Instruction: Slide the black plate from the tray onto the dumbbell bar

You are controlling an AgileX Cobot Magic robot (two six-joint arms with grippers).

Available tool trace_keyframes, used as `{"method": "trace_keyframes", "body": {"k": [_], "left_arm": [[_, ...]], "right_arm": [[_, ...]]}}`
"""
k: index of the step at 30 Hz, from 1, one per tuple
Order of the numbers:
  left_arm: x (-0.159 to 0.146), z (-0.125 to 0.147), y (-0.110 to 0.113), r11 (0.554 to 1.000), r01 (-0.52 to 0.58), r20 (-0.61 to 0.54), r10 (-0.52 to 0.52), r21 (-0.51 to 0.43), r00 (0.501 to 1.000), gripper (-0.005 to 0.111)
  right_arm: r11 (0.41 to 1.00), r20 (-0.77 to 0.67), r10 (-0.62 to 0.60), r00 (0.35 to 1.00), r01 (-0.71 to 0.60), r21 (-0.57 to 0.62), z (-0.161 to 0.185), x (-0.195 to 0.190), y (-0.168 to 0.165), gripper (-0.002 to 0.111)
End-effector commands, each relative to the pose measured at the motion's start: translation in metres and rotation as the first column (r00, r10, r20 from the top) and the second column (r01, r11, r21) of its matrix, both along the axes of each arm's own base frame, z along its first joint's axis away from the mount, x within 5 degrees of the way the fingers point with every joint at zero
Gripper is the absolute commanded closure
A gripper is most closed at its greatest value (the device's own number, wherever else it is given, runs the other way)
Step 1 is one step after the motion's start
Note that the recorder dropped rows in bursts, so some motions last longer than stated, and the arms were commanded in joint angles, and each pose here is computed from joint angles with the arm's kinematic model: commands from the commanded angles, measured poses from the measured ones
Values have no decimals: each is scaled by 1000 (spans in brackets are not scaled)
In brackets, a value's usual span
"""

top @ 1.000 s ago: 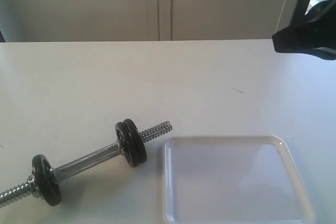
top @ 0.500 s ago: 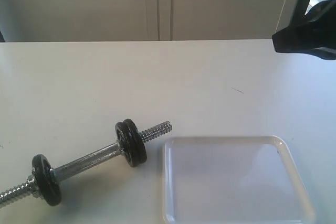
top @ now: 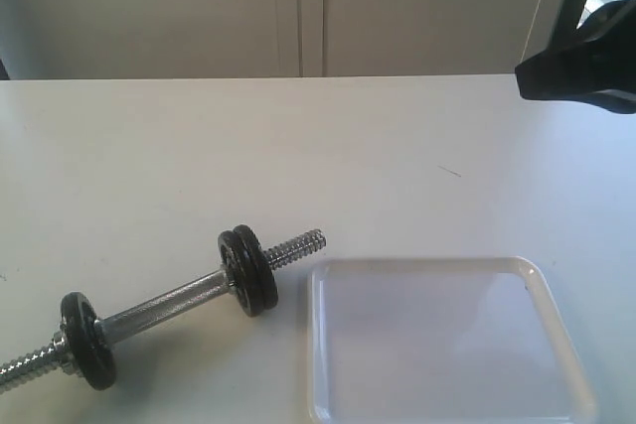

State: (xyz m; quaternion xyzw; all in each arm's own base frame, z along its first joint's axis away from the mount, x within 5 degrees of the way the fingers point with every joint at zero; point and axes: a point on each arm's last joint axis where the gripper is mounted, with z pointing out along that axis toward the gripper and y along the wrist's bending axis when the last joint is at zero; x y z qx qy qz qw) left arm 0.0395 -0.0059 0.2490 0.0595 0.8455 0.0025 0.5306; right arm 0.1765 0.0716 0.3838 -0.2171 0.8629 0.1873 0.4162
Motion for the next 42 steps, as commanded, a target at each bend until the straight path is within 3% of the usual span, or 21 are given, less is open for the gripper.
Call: {"method": "trace_keyframes", "body": {"k": [1, 9, 16, 22, 27, 42], "left_arm": [[-2, 0, 0, 1000, -5, 26, 5, -14, 1000, 107], [-9, -7, 0, 1000, -12, 135, 14, -16, 991, 107], [2, -45, 1, 1000, -21, 64, 22, -15, 998, 107], [10, -86, -2, 988, -42, 31, 47, -146, 998, 107], [11, -83, -5, 972, -36, 54, 49, -230, 997, 107], [13, -79, -4, 973, -26, 104, 51, -231, 993, 107]], "right_arm": [[1000, 5, -12, 1000, 12, -2, -1, -1, -2, 108], [1000, 6, -12, 1000, 12, -2, -1, -1, -2, 108], [1000, 12, -7, 1000, 8, -7, 0, 0, -2, 108], [1000, 12, -7, 1000, 8, -7, 0, 0, -2, 108], [1000, 12, -7, 1000, 8, -7, 0, 0, -2, 108], [1000, 14, -8, 1000, 8, -7, 0, 0, -2, 108]]}}
